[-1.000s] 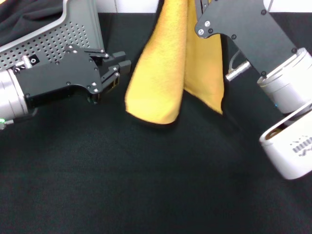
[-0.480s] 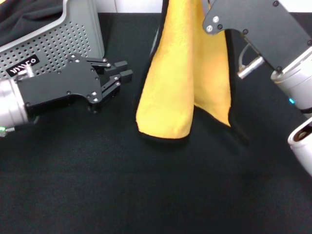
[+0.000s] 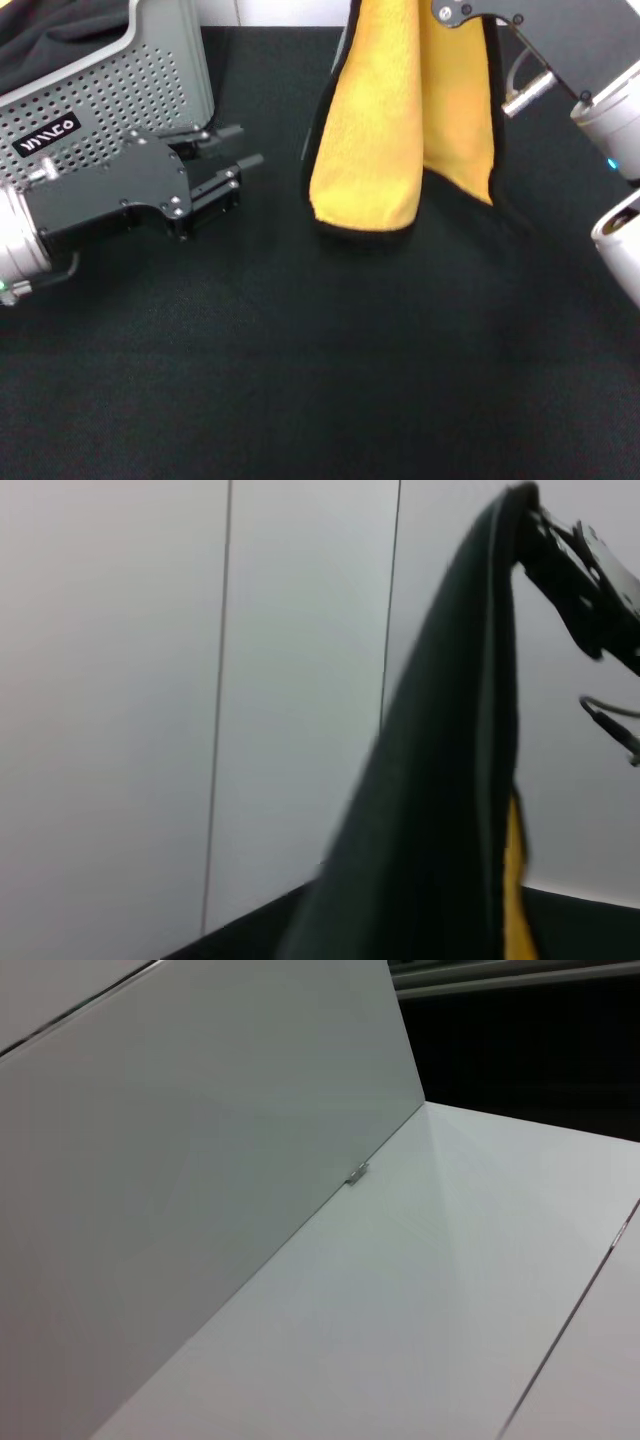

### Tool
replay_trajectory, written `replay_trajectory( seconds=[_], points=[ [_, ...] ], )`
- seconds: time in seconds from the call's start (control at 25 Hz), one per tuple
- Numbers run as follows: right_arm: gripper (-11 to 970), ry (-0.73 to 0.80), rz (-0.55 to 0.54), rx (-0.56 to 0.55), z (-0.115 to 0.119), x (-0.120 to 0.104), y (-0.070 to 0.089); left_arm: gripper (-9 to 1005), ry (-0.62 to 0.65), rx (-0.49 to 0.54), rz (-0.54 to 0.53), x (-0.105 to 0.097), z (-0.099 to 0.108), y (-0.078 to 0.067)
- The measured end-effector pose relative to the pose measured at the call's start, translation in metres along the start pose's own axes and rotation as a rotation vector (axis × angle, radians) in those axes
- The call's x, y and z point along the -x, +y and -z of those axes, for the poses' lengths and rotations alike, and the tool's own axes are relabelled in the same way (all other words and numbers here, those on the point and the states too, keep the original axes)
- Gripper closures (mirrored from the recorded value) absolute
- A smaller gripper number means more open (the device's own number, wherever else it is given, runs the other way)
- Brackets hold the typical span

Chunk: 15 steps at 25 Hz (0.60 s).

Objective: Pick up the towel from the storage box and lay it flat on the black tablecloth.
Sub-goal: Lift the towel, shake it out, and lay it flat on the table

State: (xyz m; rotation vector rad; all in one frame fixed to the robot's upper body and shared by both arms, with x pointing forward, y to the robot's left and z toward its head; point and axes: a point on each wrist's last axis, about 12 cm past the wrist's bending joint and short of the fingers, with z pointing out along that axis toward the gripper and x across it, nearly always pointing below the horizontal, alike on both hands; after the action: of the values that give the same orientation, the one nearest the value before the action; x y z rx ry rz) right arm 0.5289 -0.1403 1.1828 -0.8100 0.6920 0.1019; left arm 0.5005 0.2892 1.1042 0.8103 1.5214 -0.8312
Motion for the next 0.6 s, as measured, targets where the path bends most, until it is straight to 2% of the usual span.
replay_trajectory(
  seconds=[0.04, 0.28, 0.6],
  points=[
    [955, -0.002, 0.004, -0.002, -0.001, 0.0, -0.001, 643, -0.001, -0.007, 0.002, -0.002, -0.002, 0.0],
    [955, -0.015, 0.03, -0.018, -0.005, 0.001, -0.01, 640, -0.006, -0.048, 0.032, -0.016, -0.014, -0.003],
    [956, -0.042, 0.042, -0.027, -0.014, 0.004, -0.016, 635, -0.016, -0.061, 0.033, -0.022, -0.022, -0.004]
  ],
)
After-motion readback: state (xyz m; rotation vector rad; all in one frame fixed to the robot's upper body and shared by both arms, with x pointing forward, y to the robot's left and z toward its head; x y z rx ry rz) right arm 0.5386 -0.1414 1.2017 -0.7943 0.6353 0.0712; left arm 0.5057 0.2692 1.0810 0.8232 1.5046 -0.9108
